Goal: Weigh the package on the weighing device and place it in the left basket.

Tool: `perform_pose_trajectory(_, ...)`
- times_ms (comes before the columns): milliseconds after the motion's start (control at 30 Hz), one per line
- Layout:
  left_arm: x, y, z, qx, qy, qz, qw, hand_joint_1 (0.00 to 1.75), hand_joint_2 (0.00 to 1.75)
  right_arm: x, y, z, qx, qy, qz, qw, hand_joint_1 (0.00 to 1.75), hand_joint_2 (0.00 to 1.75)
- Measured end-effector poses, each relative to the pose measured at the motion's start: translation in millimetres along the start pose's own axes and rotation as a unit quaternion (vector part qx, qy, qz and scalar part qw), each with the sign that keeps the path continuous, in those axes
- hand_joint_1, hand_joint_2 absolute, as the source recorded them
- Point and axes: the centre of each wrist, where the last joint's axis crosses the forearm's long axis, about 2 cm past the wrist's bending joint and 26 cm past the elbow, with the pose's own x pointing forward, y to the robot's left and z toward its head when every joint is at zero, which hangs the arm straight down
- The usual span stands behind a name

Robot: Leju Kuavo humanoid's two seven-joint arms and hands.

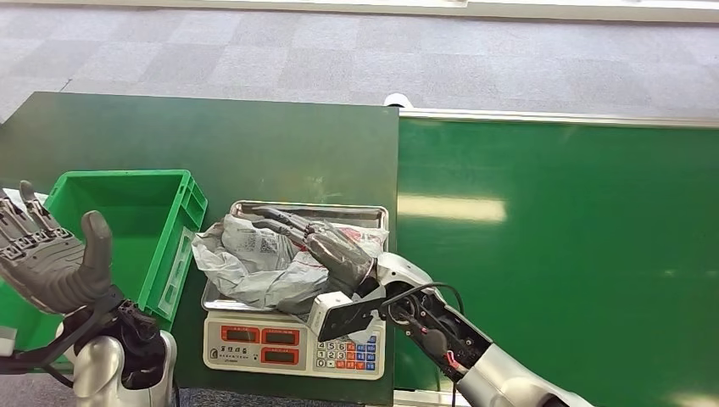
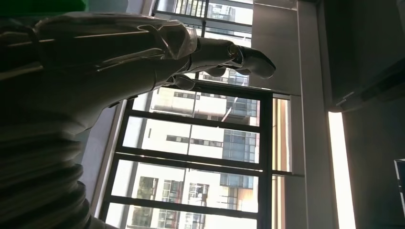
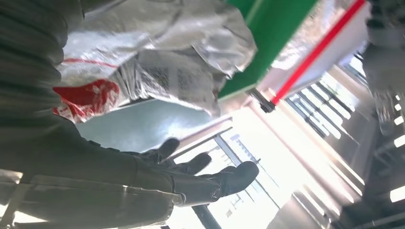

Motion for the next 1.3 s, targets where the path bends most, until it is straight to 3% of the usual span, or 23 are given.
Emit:
perform_pose_trajectory(167, 3, 2, -1, 0.008, -0.003, 0.0, 1.0, 0.0, 1.75, 9, 1, 0, -0.057, -0.034, -0.045, 0.997, 0.0, 1.75)
perform_pose_trajectory(333, 4, 2, 5, -0.002, 0.007, 0.015, 1.0, 0.0, 1.75, 21, -4, 5, -0.148, -0.075, -0.124, 0.978, 0.0, 1.75)
perform_pose_trajectory(500, 2, 1, 10, -0.01, 0.015, 0.016, 1.0, 0.0, 1.75, 28, -18, 14, -0.22, -0.097, -0.139, 0.961, 0.0, 1.75)
perform_pose_trajectory(1300, 1, -3, 13, -0.014, 0.022, 0.021, 0.999, 0.0, 1.75, 33, -27, 24, -0.258, -0.109, -0.136, 0.95, 0.0, 1.75)
